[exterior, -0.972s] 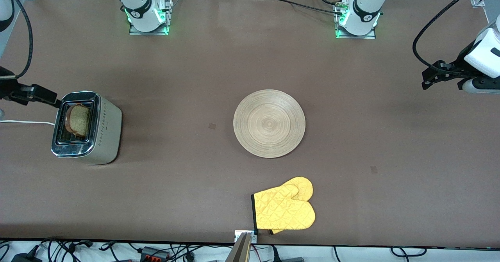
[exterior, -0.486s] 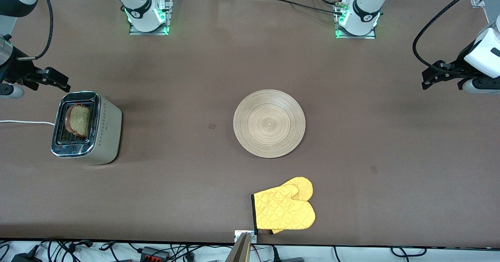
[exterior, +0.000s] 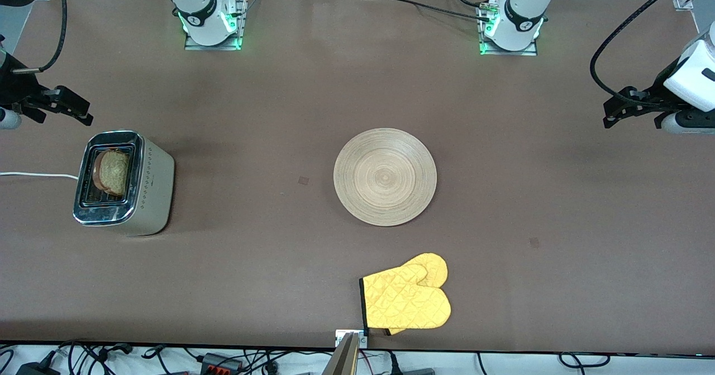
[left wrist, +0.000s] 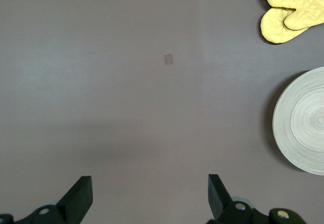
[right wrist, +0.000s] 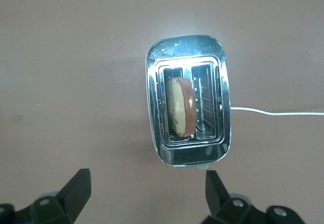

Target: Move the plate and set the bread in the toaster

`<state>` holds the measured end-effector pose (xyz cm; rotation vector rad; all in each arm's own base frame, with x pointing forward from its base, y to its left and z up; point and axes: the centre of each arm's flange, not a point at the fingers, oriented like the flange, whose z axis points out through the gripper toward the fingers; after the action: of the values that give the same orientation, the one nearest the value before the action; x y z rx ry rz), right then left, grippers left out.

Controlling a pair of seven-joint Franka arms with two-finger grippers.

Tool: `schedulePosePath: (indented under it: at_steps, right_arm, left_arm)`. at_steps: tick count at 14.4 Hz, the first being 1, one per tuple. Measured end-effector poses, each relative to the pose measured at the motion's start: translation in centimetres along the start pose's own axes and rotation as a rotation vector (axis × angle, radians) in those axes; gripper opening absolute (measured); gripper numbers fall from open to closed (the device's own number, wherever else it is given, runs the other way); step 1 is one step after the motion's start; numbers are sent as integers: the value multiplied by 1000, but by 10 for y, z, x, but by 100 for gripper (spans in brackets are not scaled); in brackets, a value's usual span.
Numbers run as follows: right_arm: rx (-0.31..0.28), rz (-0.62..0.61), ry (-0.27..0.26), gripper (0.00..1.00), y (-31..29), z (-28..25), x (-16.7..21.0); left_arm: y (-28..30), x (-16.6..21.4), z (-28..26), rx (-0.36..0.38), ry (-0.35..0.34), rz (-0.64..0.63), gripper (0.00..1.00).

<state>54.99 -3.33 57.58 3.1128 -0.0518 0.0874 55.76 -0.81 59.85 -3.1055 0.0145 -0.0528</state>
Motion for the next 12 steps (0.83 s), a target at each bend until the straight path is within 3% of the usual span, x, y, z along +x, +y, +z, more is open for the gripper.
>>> schedulePosePath:
  at_steps: [6,12]
  right_arm:
    - [1,-14,-35,100,-4,2,-4]
    - [1,-11,-32,100,-2,0,-3]
  left_arm:
    - [0,0,0,0,0,0,100]
    - [0,0,0,0,0,0,100]
